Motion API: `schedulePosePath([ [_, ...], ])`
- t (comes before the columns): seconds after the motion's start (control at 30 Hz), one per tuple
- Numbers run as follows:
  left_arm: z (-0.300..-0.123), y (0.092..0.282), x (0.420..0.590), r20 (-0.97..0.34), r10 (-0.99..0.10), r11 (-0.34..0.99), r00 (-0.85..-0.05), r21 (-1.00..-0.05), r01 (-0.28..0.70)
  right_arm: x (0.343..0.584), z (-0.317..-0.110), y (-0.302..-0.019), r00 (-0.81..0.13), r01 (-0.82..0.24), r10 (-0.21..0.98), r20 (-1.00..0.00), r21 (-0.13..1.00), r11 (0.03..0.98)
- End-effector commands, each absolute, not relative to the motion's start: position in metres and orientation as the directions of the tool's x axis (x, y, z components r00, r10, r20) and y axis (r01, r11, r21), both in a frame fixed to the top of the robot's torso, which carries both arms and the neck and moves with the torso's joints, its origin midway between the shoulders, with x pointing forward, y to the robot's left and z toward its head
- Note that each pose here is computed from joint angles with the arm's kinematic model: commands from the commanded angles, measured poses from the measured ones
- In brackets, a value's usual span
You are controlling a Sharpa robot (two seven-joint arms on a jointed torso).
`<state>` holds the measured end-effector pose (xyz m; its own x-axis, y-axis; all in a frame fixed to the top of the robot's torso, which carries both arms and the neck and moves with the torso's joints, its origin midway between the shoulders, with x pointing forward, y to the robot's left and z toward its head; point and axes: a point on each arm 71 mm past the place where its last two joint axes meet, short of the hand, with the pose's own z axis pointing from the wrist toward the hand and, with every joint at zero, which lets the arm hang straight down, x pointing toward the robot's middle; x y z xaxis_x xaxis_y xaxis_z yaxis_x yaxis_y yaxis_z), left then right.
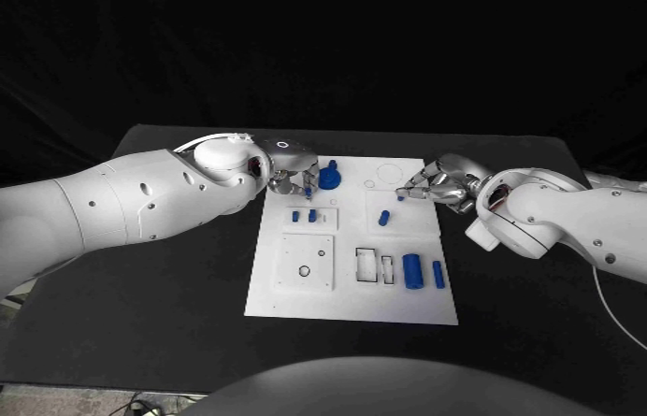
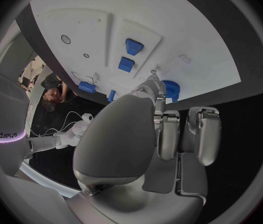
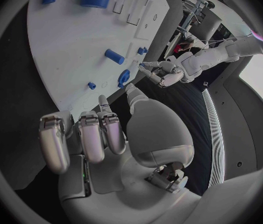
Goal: Assemble the parts on the task board
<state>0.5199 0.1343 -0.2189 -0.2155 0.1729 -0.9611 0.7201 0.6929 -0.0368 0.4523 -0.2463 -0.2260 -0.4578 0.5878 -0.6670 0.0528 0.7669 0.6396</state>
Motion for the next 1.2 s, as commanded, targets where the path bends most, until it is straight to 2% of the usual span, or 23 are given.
schedulePosePath([
  [0.03,-0.2215,0.133,0.5188,-0.953,0.199,0.685,-0.227,-0.031,0.728,0.4515,-0.2265,-0.2453,-0.467,0.046,0.581,-0.667,0.638,0.769],
  [1.2,-0.2296,0.129,0.5192,-0.936,0.244,0.679,-0.255,-0.023,0.734,0.4514,-0.2269,-0.2444,-0.473,0.047,0.579,-0.664,0.637,0.77],
])
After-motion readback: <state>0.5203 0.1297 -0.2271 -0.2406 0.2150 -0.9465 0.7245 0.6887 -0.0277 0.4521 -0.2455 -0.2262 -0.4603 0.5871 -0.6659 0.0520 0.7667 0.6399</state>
